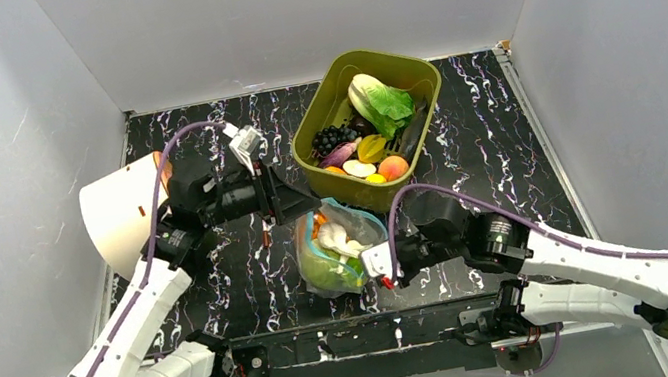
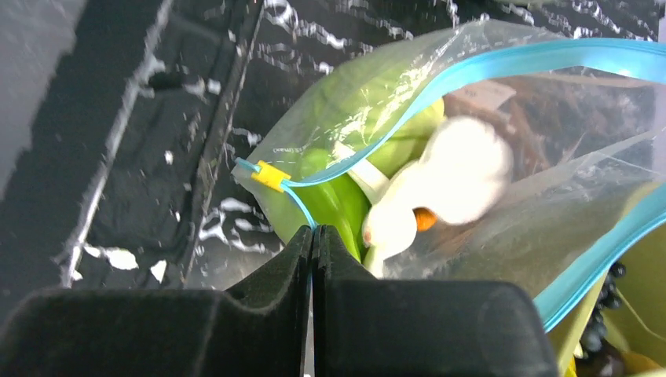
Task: Place the food in the zip-top bag and seal the zipper
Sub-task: Adjust the zipper food storage bag at the center of the board.
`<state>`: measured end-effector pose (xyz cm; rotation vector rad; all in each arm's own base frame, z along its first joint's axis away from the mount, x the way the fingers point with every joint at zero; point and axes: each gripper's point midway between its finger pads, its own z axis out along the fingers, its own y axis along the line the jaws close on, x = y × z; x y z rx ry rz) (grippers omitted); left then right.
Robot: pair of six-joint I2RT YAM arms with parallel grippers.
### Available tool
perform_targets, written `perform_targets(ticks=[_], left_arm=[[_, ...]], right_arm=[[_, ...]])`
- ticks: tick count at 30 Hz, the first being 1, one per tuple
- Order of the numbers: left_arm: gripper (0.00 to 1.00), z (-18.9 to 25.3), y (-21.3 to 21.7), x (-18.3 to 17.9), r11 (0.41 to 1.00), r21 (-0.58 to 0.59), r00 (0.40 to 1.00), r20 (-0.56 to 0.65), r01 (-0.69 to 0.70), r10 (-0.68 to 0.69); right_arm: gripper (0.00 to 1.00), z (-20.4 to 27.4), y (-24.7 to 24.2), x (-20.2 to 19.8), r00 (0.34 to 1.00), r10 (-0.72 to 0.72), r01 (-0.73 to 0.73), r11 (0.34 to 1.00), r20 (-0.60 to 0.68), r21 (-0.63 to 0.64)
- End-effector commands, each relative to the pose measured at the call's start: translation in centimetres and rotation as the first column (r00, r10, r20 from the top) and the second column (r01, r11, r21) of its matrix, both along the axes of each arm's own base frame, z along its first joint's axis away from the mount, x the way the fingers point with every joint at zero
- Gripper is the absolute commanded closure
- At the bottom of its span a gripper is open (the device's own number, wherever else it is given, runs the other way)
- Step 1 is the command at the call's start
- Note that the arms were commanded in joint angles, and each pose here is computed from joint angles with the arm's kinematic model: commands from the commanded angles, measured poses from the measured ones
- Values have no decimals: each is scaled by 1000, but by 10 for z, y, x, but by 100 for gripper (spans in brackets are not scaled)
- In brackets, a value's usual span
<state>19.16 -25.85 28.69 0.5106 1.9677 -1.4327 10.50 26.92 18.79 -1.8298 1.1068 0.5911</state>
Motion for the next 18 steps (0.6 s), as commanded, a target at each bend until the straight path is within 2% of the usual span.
perform_targets(ticks=[1, 7, 10, 14, 18], left_arm=[[47, 30, 15, 3, 996, 70, 984, 171, -54, 42], [45, 43, 37, -11, 987, 143, 927, 375, -78, 19], [45, 41, 47, -23, 983, 165, 899, 439, -79, -1], [46, 32, 52, -37, 986, 155, 890, 456, -61, -16], [47, 17, 54, -52, 992, 108, 919, 394, -63, 15]], right_arm=[[100, 66, 35, -17, 991, 70, -44, 973, -111, 225], [100, 96, 56, -5, 963, -14, 121, 914, -269, 386], [100, 110, 69, 9, 928, -71, 233, 877, -367, 421], [100, 107, 89, 28, 874, -147, 343, 862, -463, 373], [100, 101, 107, 40, 831, -187, 400, 855, -524, 329]])
